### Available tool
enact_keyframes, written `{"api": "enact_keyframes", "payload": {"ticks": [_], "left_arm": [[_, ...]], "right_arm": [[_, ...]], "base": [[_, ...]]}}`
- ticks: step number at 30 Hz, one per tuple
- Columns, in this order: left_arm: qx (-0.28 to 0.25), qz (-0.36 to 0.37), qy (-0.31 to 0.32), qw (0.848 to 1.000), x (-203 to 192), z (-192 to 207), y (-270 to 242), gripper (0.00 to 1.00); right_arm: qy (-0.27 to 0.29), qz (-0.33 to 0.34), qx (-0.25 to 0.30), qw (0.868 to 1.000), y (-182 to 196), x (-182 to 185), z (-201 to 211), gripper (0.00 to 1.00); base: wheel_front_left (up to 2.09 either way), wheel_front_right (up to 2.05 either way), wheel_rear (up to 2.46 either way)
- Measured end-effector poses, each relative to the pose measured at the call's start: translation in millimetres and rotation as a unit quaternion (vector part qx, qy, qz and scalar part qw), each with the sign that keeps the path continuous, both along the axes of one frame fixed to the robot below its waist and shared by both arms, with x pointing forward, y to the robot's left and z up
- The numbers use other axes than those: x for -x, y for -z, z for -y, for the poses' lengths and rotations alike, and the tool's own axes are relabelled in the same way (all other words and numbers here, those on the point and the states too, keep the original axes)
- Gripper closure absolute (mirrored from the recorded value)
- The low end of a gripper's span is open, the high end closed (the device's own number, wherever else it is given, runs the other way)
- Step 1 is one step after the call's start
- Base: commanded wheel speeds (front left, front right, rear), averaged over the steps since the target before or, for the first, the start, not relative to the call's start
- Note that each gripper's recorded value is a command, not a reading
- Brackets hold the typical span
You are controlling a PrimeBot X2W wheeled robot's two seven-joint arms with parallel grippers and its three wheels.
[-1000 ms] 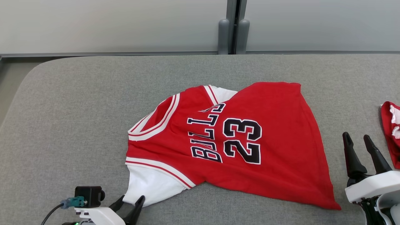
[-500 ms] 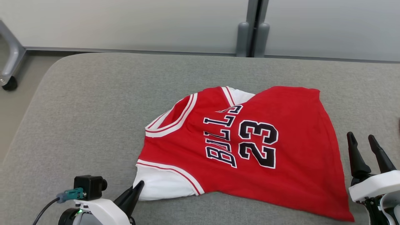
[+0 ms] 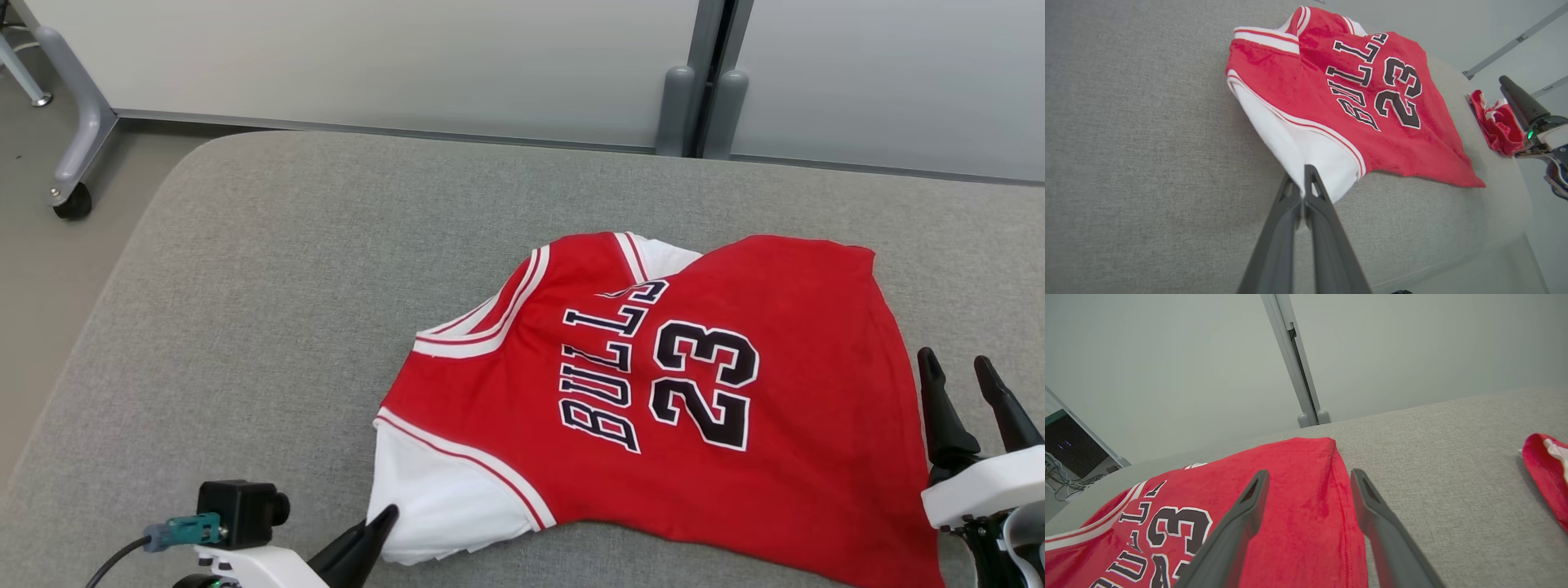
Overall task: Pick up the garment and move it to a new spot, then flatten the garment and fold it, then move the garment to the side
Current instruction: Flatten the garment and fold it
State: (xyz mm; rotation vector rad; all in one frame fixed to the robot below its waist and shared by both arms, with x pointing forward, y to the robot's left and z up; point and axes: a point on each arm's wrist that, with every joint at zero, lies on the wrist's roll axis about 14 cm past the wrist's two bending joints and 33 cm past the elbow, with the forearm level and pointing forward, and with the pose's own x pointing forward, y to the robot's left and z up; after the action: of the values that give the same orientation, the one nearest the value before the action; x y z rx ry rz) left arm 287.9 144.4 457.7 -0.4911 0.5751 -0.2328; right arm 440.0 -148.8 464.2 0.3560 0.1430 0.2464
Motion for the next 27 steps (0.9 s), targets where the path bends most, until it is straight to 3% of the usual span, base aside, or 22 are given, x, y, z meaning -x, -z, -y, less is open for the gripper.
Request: {"api": "enact_keyframes", "payload": {"ticks": [4, 6, 7, 8, 9, 10, 12, 18, 27], "left_arm": [[0.009, -0.040, -0.016, 0.999, 1, -8, 21, 0.98], [-0.003, -0.066, -0.020, 0.998, 2, -15, 40, 0.82], [0.002, -0.068, -0.030, 0.997, -2, -18, 45, 0.84], [0.009, -0.067, -0.038, 0.997, -8, -19, 49, 0.76], [0.007, -0.064, -0.043, 0.997, -13, -20, 52, 0.62], [-0.001, -0.064, -0.047, 0.997, -18, -24, 58, 0.62], [-0.010, -0.061, -0.057, 0.996, -26, -30, 65, 0.00], [-0.058, -0.071, -0.073, 0.993, -28, -49, 88, 0.00], [-0.085, -0.013, -0.101, 0.991, -33, -68, 72, 0.00]], "right_arm": [[-0.002, -0.002, 0.003, 1.000, 1, 2, -1, 0.00], [-0.002, -0.005, 0.002, 1.000, 2, 4, -2, 0.00], [-0.001, -0.007, 0.002, 1.000, 3, 5, -2, 0.00], [-0.002, -0.008, 0.002, 1.000, 4, 6, -2, 0.00], [-0.001, -0.009, 0.002, 1.000, 4, 7, -2, 0.00], [0.000, -0.008, 0.003, 1.000, 3, 7, -1, 0.00], [0.002, -0.008, 0.004, 1.000, 3, 7, 1, 0.00], [0.007, -0.012, 0.006, 1.000, 6, 11, 5, 0.00], [0.009, 0.000, 0.005, 1.000, 0, 13, 5, 0.00]], "base": [[0.00, 0.00, 0.00], [0.00, 0.00, 0.00], [0.00, 0.00, 0.00], [0.00, 0.00, 0.00], [0.00, 0.00, 0.00], [0.00, 0.00, 0.00], [0.00, 0.00, 0.00], [0.00, 0.00, 0.00], [0.00, 0.00, 0.00]]}}
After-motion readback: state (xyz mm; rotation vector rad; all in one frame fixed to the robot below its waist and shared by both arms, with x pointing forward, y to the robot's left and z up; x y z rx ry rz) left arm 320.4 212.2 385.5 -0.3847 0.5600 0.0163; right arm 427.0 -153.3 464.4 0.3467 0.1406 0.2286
